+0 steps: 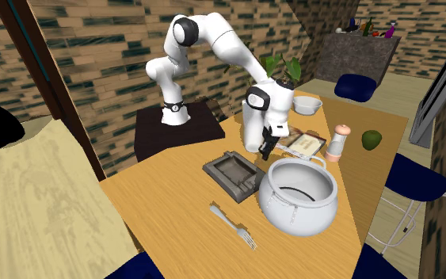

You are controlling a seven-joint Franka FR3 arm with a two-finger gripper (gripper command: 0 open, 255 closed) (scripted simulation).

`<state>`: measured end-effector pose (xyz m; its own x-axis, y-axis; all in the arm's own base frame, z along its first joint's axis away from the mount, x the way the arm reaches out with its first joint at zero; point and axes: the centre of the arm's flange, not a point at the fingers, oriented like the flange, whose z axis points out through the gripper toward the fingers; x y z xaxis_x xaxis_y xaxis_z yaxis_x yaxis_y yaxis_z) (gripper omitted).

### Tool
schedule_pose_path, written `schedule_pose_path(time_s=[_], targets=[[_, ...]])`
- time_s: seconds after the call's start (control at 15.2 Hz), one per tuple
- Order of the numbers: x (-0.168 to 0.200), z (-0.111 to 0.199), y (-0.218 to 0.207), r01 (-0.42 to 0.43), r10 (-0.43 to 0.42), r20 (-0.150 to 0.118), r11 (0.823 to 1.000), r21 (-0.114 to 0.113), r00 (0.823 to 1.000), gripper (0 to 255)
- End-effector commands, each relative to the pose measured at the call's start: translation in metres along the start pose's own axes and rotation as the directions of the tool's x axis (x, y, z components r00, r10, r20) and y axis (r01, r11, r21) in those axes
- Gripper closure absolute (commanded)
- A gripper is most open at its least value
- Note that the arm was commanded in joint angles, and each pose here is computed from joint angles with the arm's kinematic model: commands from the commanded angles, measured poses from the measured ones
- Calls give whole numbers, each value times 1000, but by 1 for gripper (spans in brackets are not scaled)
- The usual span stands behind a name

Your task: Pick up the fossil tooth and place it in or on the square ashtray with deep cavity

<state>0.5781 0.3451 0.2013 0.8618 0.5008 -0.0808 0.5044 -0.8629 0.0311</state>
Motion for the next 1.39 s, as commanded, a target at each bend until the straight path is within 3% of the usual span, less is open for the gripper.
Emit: schedule_pose_path(time_s=[0.0, 0.13, 0.33, 0.46, 0.66, 1.32], targets=[[0, 0, 0, 0, 0, 1, 1000, 0, 1000, 0], [3, 4, -26, -118, 118, -36, 993, -5, 992, 0], [14, 9, -64, -292, 290, -92, 956, -4, 952, 0], [25, 13, -88, -403, 400, -128, 915, 3, 908, 0], [47, 17, -121, -558, 552, -180, 830, 20, 814, 0], [54, 57, -118, -563, 557, -182, 826, 21, 810, 0]])
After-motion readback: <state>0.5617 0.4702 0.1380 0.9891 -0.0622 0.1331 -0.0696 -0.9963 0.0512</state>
